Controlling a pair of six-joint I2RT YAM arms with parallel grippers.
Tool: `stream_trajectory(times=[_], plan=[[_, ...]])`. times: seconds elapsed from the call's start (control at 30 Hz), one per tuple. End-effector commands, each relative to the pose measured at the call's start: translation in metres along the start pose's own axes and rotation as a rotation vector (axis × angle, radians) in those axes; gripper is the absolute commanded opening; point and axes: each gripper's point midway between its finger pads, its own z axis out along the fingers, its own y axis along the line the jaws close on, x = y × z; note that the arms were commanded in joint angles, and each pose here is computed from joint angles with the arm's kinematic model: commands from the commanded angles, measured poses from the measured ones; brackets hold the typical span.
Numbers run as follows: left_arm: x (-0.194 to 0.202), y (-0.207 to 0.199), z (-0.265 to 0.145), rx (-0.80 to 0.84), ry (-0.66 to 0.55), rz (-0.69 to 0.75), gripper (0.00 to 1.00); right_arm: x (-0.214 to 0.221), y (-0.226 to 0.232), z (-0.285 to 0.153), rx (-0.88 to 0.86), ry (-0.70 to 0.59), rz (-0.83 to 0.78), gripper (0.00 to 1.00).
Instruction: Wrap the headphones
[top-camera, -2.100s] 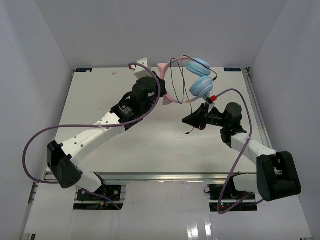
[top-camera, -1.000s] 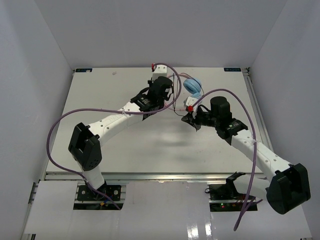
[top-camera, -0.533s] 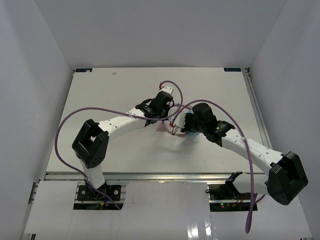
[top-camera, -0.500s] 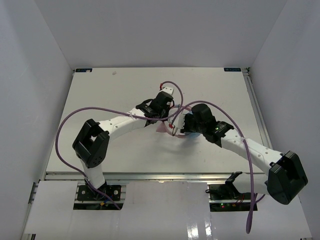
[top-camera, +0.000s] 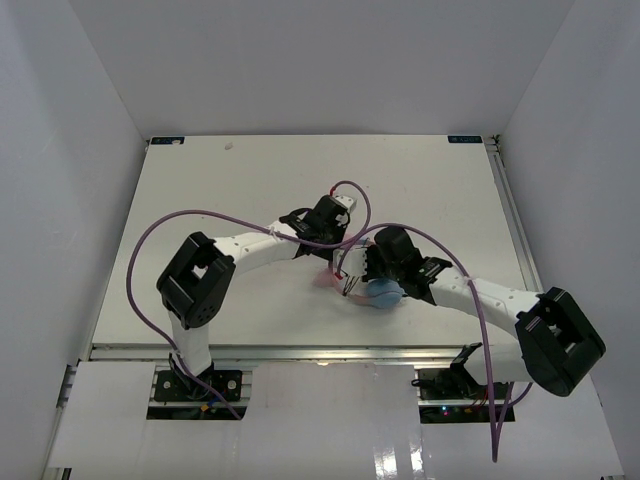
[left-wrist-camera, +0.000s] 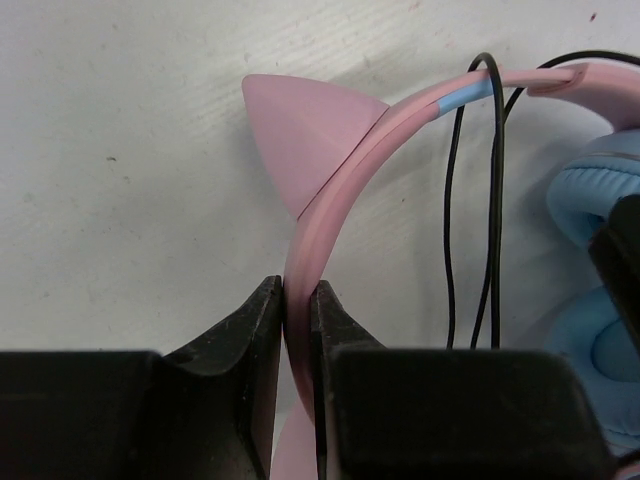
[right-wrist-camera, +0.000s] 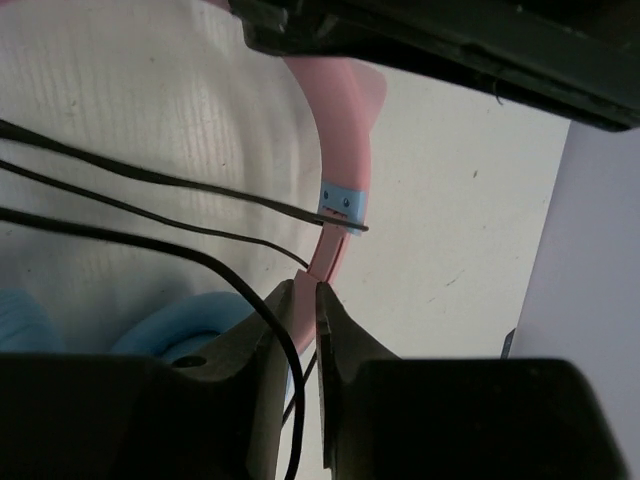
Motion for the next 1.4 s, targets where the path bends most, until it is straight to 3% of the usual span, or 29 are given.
stream_trajectory(times=[0.0,0.07,0.17,0.37,0.47,0.6,0.87,1.23,1.37], plan=[[-0.004,-0.013,-0.003,0.082,-0.027,-0.007,0.00,0.001,-0.004,0.004,0.044,-0.003,-0.012,0.25],[0.000,-0.012,-0.001,0.080,-0.021,-0.006,0.00,0.003,0.000,0.005,0.034,-0.002,-0.012,0.31],[0.002,-0.011,-0.001,0.078,-0.017,-0.013,0.10,0.003,0.003,0.005,0.025,-0.007,-0.009,0.41],[-0.002,-0.012,-0.012,0.086,-0.039,-0.012,0.46,0.004,-0.001,-0.002,0.034,-0.005,0.004,0.54],[-0.003,-0.010,-0.020,0.086,-0.044,0.001,0.64,0.007,-0.010,-0.007,0.045,0.001,0.020,0.65],[-0.005,-0.009,-0.037,0.090,-0.061,0.033,0.78,0.017,-0.025,-0.017,0.032,0.017,0.065,0.76],[-0.022,-0.007,-0.084,0.103,-0.150,0.091,0.91,0.026,-0.050,-0.030,0.005,-0.026,0.238,0.79],[-0.010,0.005,-0.139,0.100,-0.223,0.086,0.94,0.041,-0.035,-0.027,-0.105,-0.022,0.412,0.79],[-0.002,0.011,-0.165,0.106,-0.281,0.053,0.97,0.059,-0.055,-0.039,-0.032,-0.006,0.624,0.80]])
